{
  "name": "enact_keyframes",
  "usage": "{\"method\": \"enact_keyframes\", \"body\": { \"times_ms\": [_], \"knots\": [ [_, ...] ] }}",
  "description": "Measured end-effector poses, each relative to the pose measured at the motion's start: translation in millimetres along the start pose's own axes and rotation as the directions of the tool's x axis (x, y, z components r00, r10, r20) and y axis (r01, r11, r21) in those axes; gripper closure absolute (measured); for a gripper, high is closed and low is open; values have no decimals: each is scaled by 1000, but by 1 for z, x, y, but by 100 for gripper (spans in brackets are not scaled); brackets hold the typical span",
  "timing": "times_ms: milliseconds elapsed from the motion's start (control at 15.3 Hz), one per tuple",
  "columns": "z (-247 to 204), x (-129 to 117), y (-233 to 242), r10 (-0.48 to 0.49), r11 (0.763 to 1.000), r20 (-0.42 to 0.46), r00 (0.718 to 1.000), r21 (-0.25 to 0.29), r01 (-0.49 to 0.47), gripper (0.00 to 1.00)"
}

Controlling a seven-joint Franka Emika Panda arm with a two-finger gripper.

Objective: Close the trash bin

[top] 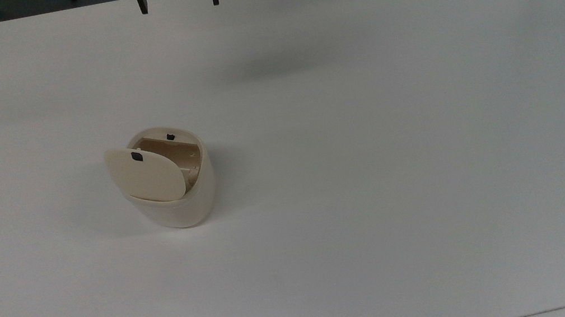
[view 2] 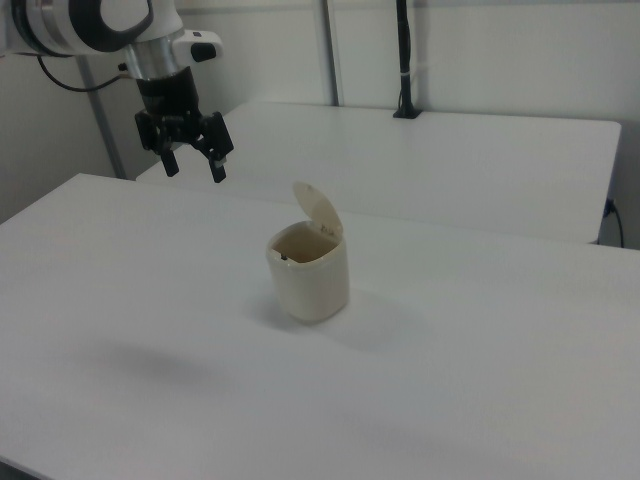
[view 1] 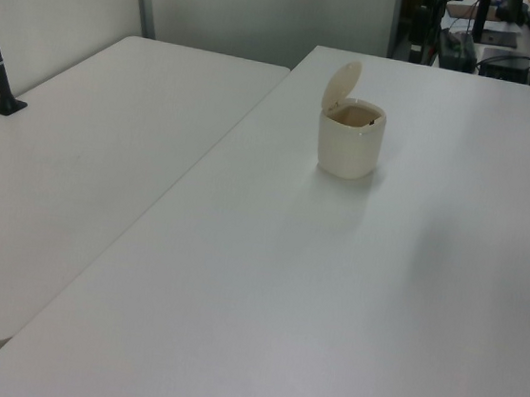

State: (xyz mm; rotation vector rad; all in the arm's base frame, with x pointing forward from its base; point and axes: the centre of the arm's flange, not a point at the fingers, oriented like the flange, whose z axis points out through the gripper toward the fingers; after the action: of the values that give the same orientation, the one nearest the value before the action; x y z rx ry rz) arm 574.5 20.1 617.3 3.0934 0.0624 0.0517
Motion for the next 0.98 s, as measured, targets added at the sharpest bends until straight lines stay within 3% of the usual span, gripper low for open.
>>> {"method": "enact_keyframes", "body": {
  "times_ms": [981],
  "knots": [
    [-5,-2,3,4,1000,-8,1000,0,-4,2]
  ]
}}
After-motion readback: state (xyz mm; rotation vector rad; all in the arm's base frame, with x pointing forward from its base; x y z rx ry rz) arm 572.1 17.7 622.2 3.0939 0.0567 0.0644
